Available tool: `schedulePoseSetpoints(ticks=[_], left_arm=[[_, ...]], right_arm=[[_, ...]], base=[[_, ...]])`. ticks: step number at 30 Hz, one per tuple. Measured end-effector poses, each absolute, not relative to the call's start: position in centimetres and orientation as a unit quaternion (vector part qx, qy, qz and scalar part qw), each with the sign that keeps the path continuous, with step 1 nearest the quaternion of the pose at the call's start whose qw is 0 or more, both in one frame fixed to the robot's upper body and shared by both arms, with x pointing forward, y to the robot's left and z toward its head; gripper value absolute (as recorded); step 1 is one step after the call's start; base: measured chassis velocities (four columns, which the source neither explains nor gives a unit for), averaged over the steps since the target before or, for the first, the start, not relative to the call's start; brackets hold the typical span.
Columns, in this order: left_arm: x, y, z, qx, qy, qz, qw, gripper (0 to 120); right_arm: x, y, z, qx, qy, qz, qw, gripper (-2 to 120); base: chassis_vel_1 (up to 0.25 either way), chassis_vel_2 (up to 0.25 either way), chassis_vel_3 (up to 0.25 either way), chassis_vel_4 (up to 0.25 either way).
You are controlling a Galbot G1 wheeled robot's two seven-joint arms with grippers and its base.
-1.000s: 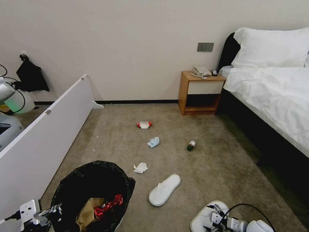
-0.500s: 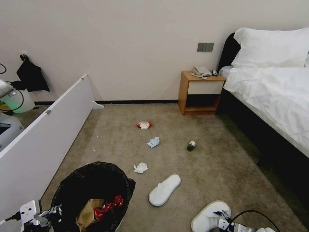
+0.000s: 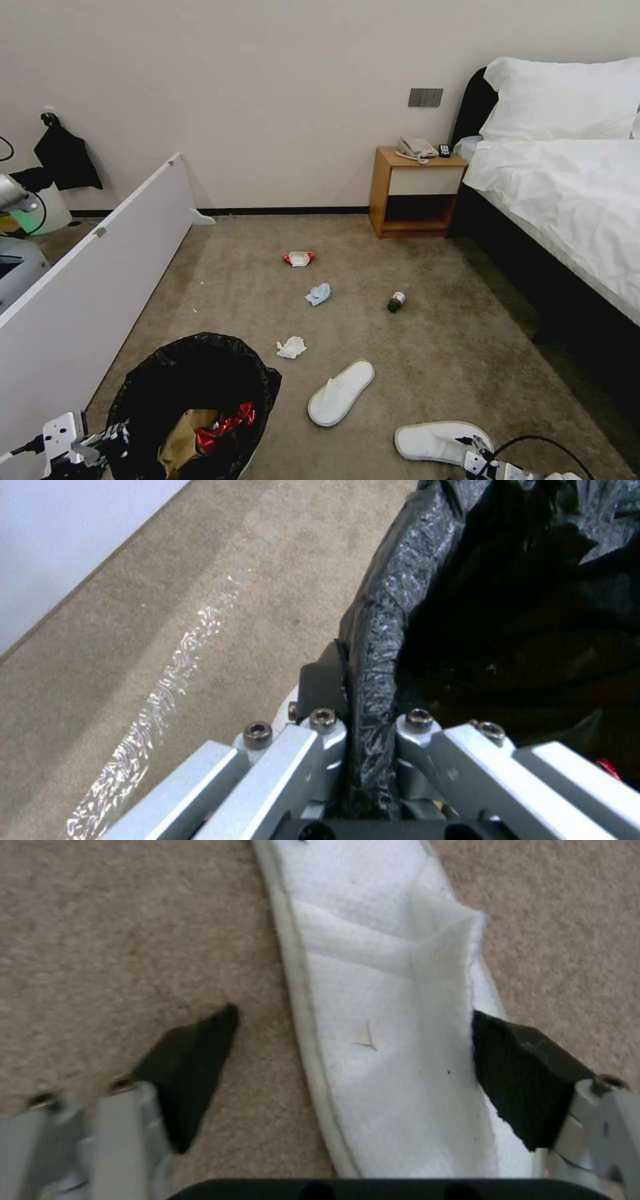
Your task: Pick up the trash bin, then pick up the garbage from the floor and place it into the trash bin.
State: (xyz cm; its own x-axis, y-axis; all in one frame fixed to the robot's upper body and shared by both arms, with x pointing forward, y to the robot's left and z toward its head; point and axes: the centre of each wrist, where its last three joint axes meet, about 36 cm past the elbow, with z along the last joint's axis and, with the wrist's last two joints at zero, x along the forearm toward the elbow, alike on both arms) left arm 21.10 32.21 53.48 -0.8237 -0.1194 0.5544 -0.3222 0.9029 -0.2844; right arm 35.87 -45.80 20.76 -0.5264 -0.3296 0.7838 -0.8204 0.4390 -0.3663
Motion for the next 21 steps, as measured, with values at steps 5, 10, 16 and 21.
schedulePoseSetpoints(ticks=[5,10,16,21], left_arm=[[21.17,32.21,53.53,0.117,-0.937,0.187,0.271,3],[21.19,32.21,53.54,0.116,-0.937,0.187,0.271,3],[21.2,32.22,53.55,0.115,-0.937,0.187,0.271,3],[21.22,32.2,53.55,0.115,-0.937,0.188,0.271,3]], right_arm=[[36.2,-45.98,20.99,0.361,-0.787,0.385,0.321,57],[36.24,-46.11,21.07,0.361,-0.786,0.386,0.321,42],[36.26,-46.06,21.12,0.364,-0.786,0.384,0.321,20],[36.27,-46.03,21.13,0.365,-0.786,0.383,0.32,7]], base=[[0.0,0.0,0.0,0.0],[0.0,0.0,0.0,0.0],[0.0,0.0,0.0,0.0],[0.0,0.0,0.0,0.0]])
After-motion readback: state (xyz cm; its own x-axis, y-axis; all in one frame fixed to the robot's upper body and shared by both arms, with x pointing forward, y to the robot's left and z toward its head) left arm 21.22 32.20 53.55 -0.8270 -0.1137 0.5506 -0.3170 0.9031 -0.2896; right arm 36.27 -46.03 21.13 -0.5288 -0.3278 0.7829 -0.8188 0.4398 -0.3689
